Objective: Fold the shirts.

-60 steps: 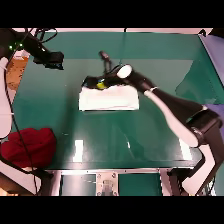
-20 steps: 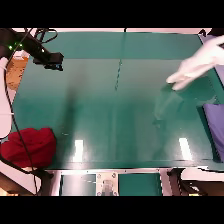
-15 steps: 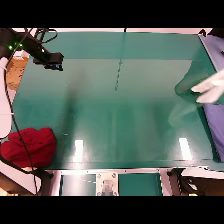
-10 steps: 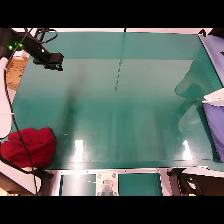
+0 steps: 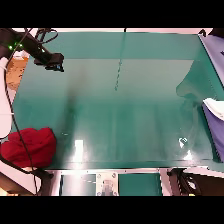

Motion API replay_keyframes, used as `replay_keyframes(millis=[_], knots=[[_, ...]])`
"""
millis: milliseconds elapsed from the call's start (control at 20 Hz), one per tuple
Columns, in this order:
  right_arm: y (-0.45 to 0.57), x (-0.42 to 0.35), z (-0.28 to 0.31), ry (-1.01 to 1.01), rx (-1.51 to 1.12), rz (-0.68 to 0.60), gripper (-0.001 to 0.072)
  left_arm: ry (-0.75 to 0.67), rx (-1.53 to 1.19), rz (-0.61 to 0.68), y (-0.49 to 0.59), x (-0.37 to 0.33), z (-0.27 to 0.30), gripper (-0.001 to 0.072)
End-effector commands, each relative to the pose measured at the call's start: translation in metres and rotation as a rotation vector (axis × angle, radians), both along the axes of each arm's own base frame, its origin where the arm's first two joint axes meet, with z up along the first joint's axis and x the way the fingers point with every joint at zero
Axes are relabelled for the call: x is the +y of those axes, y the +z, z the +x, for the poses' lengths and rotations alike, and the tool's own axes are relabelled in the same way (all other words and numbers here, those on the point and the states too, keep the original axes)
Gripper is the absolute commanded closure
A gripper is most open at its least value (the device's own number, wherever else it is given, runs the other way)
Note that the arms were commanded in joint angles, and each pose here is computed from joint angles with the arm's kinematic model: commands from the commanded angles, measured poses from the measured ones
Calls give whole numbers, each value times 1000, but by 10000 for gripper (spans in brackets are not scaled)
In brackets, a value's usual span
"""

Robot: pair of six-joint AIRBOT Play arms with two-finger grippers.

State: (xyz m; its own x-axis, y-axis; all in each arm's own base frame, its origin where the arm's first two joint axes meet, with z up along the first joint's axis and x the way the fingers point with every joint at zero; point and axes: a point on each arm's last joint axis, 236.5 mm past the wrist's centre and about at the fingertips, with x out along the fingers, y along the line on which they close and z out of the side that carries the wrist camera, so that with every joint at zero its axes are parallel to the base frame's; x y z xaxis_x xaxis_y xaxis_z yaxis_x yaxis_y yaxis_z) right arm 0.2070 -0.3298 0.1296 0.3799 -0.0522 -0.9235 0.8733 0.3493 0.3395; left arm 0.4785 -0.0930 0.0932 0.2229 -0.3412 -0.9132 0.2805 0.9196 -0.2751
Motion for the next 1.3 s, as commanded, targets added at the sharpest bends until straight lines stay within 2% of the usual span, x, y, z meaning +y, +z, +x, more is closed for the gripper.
replay_keyframes(millis=[0, 100, 200, 300, 350, 500, 550, 600, 650, 800, 950, 1100, 1250], knots=[[-35, -1, -56, -120, 242, 48, 695, -3, 5, -6, 0, -1, -1, 685], [-61, 3, -63, -120, 281, 84, 672, -3, 1, -10, 1, -2, -1, 685], [-89, 12, -83, -125, 370, 130, 589, -3, 1, -10, 1, -2, -1, 685], [-106, 18, -110, -152, 490, 153, 320, -4, 4, -10, 1, -2, -1, 685], [-106, 17, -120, -176, 531, 147, 281, -4, 4, -10, 1, -2, -1, 685], [-91, 11, -105, -202, 485, 120, 299, -8, -7, -36, 4, -8, 0, 686], [-83, 10, -89, -189, 443, 104, 363, -8, -22, -50, 8, -11, 2, 686], [-75, 11, -66, -156, 388, 88, 497, -5, -45, -64, 14, -13, 5, 686], [-68, 15, -36, -107, 318, 68, 681, 6, -71, -79, 22, -16, 7, 687], [-58, 56, 61, 107, 144, 29, 698, 31, -89, -102, 42, -19, 0, 687], [-64, 132, 125, 378, 88, -9, 698, 43, -33, -103, 38, -19, -32, 687], [-86, 231, 141, 627, 62, -32, 699, 71, 37, -92, 14, -14, -84, 687], [-117, 314, 113, 815, 61, -36, 699, 108, 107, -34, -33, 1, -152, 687]])
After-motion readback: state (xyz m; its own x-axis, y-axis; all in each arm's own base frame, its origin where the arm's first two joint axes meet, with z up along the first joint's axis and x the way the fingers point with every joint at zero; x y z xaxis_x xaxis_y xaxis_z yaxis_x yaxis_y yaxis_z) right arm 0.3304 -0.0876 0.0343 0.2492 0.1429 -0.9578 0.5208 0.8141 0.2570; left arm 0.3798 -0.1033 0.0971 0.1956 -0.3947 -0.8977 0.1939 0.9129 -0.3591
